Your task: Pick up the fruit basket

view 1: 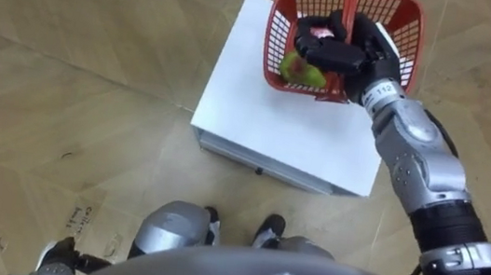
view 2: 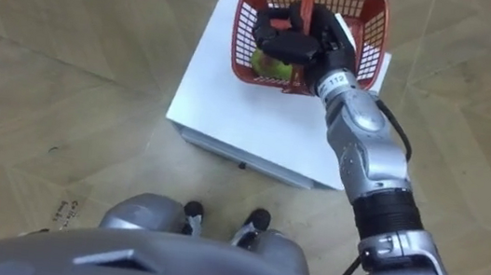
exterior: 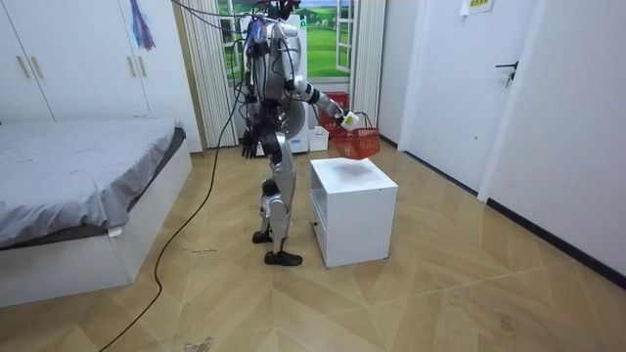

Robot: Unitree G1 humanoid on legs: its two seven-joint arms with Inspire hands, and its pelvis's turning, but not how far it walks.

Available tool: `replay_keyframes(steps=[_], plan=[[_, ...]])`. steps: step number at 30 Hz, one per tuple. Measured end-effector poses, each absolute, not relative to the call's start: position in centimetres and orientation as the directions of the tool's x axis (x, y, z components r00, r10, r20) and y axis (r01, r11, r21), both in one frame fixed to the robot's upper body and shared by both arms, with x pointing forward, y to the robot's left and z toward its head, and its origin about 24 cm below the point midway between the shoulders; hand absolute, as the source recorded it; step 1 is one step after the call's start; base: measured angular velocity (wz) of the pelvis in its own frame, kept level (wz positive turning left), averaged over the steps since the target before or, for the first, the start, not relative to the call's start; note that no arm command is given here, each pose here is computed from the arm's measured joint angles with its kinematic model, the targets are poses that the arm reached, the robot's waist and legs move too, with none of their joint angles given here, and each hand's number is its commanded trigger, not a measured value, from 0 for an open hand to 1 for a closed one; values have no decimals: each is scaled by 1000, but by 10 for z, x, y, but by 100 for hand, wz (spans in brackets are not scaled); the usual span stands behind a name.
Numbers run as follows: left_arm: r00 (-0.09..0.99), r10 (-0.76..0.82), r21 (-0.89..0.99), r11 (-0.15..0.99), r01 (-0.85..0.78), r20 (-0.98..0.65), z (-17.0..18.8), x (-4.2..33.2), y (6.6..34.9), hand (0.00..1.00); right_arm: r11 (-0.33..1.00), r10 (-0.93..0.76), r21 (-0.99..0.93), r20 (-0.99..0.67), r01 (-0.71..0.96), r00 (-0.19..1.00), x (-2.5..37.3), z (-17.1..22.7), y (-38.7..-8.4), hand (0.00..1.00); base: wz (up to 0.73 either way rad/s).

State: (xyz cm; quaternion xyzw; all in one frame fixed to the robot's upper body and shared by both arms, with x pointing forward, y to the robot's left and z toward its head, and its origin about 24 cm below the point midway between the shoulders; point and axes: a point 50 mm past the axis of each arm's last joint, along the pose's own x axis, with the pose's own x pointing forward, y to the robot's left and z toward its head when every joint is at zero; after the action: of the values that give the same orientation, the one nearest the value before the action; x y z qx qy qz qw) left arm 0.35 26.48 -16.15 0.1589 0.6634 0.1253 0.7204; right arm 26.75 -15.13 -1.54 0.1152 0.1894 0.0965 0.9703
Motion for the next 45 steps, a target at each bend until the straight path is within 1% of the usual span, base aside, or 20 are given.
replay_keyframes(steps=[4, 8, 15, 20, 21, 22, 23, 32, 45], plan=[[91, 388, 392, 919, 32, -917, -161, 4, 266, 0, 963, 180, 257, -368, -87, 912, 270, -21, -155, 100, 7], [86, 382, 386, 922, 37, -920, -162, 3, 265, 0, 978, 97, 211, -440, -3, 893, 269, -34, -165, 100, 10], [64, 371, 374, 926, 44, -926, -162, -1, 264, 0, 985, 57, 169, -457, 24, 888, 271, -37, -167, 100, 1], [70, 364, 369, 927, 75, -929, -163, 0, 262, 0, 971, 62, 233, -457, 53, 887, 270, -39, -164, 100, 0], [70, 363, 368, 927, 77, -929, -163, 0, 262, 0, 968, 61, 243, -457, 59, 887, 270, -39, -164, 73, -4], [75, 360, 365, 927, 80, -930, -163, 1, 261, 0, 966, 61, 252, -452, 62, 890, 270, -39, -163, 11, -5], [81, 357, 363, 928, 81, -931, -163, 3, 261, 0, 965, 61, 255, -449, 62, 892, 270, -39, -163, 0, -3], [85, 331, 339, 936, 92, -940, -163, 4, 259, 0, 960, 40, 258, -509, 108, 860, 252, -57, -169, 0, -2], [70, 310, 316, 943, 107, -948, -164, -2, 256, 0, 948, 82, 302, -530, 98, 844, 244, -65, -163, 0, -3]])
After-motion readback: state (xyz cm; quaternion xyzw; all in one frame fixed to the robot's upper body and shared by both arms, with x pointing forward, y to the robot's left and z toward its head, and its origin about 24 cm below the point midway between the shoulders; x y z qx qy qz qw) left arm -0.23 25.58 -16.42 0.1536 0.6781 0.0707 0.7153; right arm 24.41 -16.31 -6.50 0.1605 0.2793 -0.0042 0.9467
